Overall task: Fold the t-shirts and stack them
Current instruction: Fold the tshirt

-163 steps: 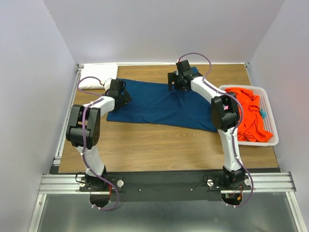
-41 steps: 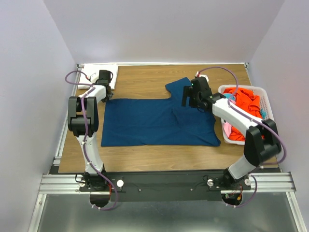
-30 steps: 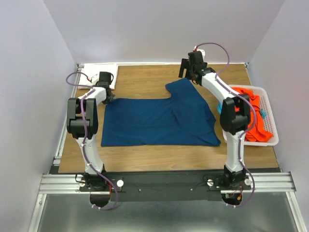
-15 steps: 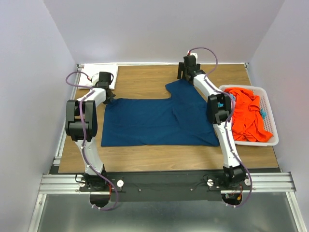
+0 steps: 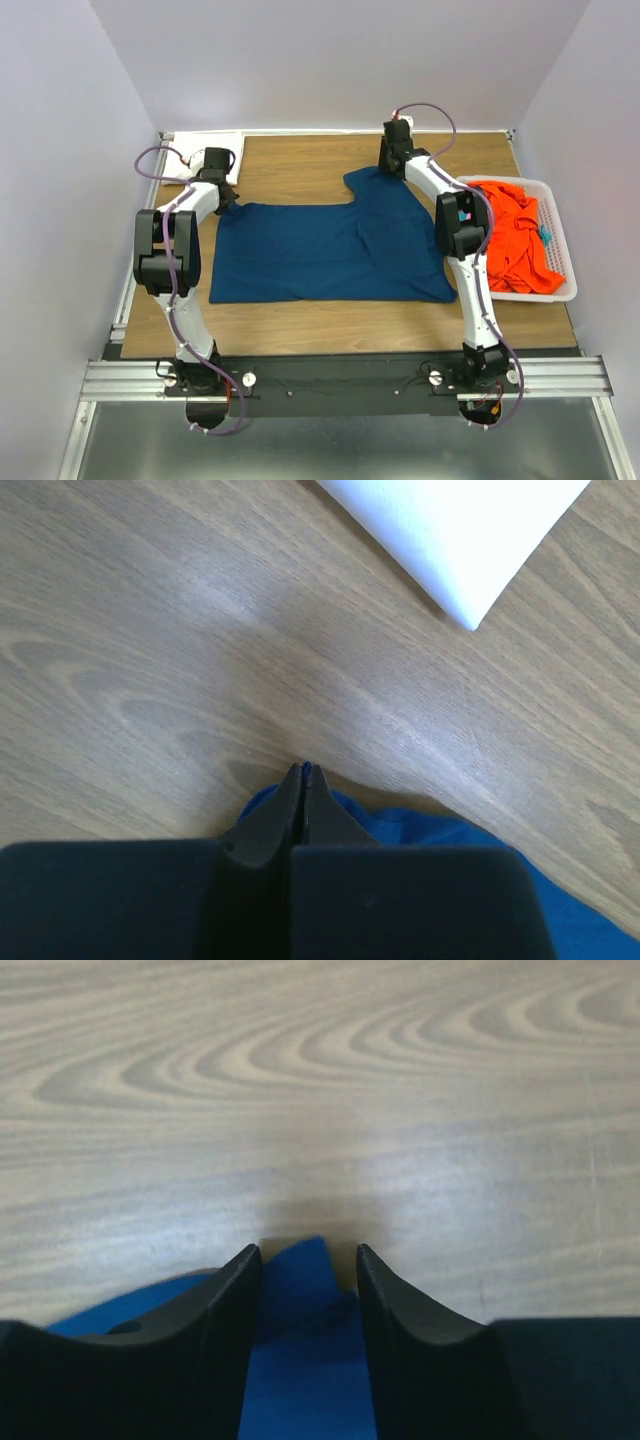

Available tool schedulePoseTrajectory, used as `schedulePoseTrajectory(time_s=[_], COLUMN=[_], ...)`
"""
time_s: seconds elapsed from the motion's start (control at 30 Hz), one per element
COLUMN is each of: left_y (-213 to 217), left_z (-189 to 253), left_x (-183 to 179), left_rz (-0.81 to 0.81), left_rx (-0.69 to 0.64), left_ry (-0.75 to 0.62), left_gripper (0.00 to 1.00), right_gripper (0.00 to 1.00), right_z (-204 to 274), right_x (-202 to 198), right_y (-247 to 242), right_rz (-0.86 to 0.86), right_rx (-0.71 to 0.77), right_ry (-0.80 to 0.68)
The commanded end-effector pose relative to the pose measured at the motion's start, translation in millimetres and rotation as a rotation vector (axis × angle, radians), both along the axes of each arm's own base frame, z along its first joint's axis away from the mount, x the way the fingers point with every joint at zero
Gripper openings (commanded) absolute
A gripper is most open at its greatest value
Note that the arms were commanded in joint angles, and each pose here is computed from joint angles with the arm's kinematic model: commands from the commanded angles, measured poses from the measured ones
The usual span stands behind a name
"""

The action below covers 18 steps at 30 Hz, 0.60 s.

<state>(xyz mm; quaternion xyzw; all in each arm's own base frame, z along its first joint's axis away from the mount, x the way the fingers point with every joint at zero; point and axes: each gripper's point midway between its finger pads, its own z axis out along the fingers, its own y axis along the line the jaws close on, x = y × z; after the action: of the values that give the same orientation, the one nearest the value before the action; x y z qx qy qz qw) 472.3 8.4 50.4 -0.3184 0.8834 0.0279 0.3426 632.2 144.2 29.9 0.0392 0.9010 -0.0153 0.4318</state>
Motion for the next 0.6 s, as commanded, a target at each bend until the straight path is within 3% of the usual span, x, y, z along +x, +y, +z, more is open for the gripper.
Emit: schedulePoseTrajectory(time_s=[0.0,0.03,0.07,0.23,0.4,0.5,0.53,0.57], left_y=[-4.0,-3.9,-4.6,-10.5,-12.8,-12.7,-12.1,-11.9], left_z=[18.4,16.9,18.2,24.6,28.7,28.7,32.0,32.1], left_x=[-2.6,-3.6,-4.1,-3.6,-6.5,-14.3,-15.8,-17.9], left_rz=[-0.011,-0.011,-0.011,-0.026,-0.028,-0.023,-0.020,-0.021], left_rx=[-0.001,-0.001,-0.002,-0.006,-0.010,-0.012,-0.011,-0.010], left_ry=[-0.039,-0.036,-0.038,-0.052,-0.058,-0.058,-0.066,-0.066], left_gripper=[0.00,0.00,0.00,0.00,0.00,0.00,0.00,0.00], right_gripper=[0.38,0.38,0.27,0.01,0.01,0.01,0.01,0.01], right_z=[-8.6,-7.8,-9.9,8.0,54.7,77.5,58.4,80.7], right_x=[-28.5,-30.0,-32.8,-26.6,-28.2,-51.5,-71.3,-79.1], right_y=[-1.4,-0.8,-0.5,3.4,14.1,14.7,12.8,12.7], right_rz=[0.003,0.004,0.008,0.023,0.072,0.074,0.078,0.074], right_rx=[-0.018,-0.018,-0.020,-0.025,-0.016,-0.010,-0.021,0.000], right_ry=[0.086,0.087,0.095,0.059,-0.008,-0.026,0.024,-0.010])
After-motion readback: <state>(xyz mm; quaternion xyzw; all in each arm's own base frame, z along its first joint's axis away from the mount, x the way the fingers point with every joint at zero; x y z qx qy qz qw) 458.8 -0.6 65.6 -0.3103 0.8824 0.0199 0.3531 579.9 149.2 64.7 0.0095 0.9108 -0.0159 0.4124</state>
